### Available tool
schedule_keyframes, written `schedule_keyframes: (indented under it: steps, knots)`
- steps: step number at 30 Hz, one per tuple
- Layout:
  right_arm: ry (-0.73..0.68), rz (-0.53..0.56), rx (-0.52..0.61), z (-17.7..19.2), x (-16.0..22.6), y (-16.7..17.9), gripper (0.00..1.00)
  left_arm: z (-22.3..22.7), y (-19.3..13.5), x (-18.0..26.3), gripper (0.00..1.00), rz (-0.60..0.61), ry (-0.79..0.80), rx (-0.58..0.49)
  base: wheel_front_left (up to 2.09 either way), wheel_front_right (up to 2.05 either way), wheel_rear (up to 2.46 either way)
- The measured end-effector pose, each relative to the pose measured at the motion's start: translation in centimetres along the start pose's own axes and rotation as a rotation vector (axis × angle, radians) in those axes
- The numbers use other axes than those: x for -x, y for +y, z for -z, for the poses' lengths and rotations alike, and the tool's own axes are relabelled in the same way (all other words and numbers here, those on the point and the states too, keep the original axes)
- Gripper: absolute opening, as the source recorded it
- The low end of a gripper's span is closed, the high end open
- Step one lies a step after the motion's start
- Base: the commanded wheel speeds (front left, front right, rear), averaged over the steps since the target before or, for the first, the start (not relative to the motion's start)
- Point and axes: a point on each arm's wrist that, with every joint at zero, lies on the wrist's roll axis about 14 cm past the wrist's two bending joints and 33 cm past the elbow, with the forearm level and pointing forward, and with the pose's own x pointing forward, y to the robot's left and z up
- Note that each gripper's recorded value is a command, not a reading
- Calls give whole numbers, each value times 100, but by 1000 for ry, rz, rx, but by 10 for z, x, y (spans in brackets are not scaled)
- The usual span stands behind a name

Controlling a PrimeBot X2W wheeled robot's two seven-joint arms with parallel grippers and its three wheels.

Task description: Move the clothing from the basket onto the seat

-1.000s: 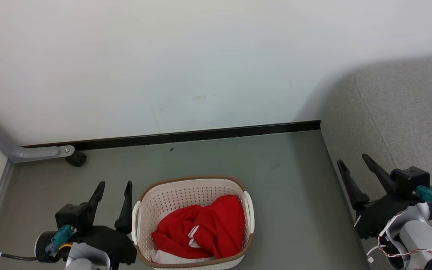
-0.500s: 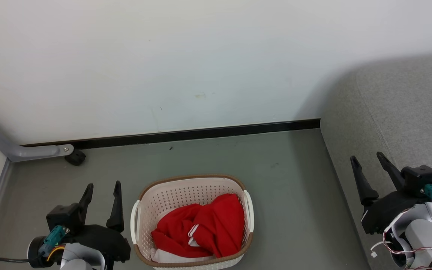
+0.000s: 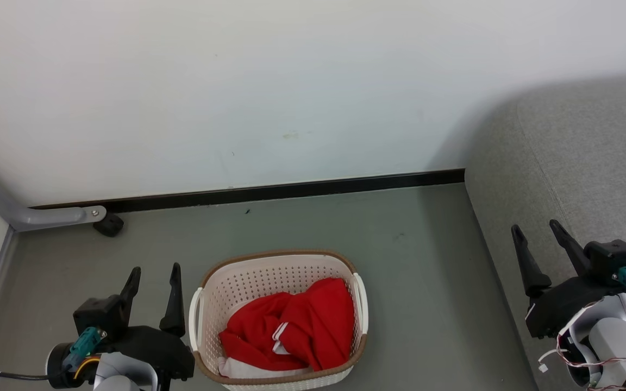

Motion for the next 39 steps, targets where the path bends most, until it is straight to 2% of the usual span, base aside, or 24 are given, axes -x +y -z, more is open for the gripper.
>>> schedule_keyframes:
  steps: [19, 32, 39]
  knots:
    - [33, 16, -28, 17, -22, -4, 100, 36, -2, -12, 100, 6, 92, 25, 0, 0, 0]
    - [107, 25, -52, 53, -48, -12, 100, 68, -34, -48, 100, 97, 164, 50, 0, 0, 0]
    - [116, 11, -55, 64, -69, -11, 100, 87, -41, -70, 100, 119, 204, 58, 0, 0, 0]
